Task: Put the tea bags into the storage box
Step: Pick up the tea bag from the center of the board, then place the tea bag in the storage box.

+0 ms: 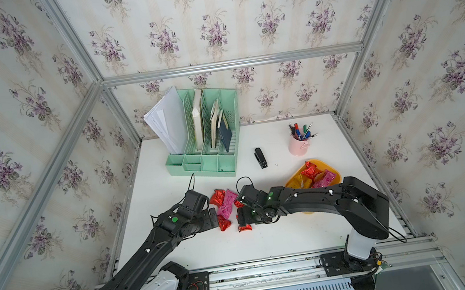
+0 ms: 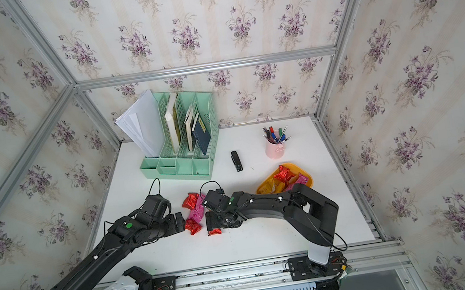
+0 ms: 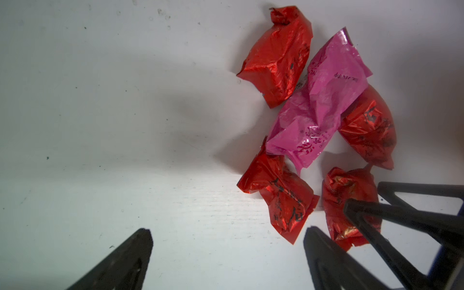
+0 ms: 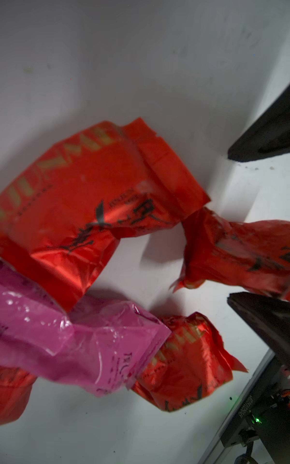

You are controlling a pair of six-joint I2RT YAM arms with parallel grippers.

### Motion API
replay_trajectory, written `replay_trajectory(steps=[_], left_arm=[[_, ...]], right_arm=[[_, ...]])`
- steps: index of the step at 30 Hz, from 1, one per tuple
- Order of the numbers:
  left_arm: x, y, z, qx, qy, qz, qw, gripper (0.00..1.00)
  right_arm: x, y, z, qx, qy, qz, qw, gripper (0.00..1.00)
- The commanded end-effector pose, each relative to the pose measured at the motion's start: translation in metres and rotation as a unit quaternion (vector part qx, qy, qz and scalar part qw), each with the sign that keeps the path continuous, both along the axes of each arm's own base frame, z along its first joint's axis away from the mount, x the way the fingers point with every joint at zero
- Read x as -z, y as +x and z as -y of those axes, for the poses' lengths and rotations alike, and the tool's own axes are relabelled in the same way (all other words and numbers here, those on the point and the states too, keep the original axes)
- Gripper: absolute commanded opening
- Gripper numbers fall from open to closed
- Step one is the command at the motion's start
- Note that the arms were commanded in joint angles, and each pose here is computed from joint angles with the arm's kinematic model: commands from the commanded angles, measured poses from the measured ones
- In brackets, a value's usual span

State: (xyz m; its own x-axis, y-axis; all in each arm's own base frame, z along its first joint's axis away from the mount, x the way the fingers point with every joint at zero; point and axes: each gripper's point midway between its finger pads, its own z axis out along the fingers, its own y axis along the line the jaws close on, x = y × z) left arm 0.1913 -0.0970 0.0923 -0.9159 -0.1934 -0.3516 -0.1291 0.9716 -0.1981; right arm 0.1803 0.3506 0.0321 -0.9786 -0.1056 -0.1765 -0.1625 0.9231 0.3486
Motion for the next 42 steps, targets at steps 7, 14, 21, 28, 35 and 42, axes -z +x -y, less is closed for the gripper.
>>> replay_trajectory(steps=[7, 14, 21, 28, 35, 42], left_arm=[[0.004, -0.012, -0.010, -0.032, -0.004, -0.004, 0.999, 0.99], [0.002, -0.006, -0.009, -0.026, 0.001, 0.003, 1.000, 0.99], [-0.005, 0.010, 0.004, -0.017, -0.010, 0.012, 1.000, 0.99], [-0.009, 0.029, 0.020, 0.011, -0.013, 0.017, 1.000, 0.99], [0.000, 0.040, 0.037, 0.015, -0.032, 0.007, 0.999, 0.99], [0.003, 0.040, 0.047, 0.022, -0.031, -0.002, 0.999, 0.99]], right_arm=[[0.008, -0.006, -0.007, -0.013, -0.001, -0.015, 1.000, 0.53], [-0.001, -0.006, -0.005, -0.016, 0.002, -0.009, 1.000, 0.33], [-0.040, 0.000, 0.000, 0.001, 0.034, 0.013, 0.999, 0.26], [-0.083, 0.024, 0.043, 0.064, 0.045, 0.045, 0.996, 0.22], [-0.120, 0.052, 0.129, 0.160, 0.071, 0.080, 0.981, 0.22], [-0.128, 0.073, 0.258, 0.298, 0.037, 0.111, 0.947, 0.19]])
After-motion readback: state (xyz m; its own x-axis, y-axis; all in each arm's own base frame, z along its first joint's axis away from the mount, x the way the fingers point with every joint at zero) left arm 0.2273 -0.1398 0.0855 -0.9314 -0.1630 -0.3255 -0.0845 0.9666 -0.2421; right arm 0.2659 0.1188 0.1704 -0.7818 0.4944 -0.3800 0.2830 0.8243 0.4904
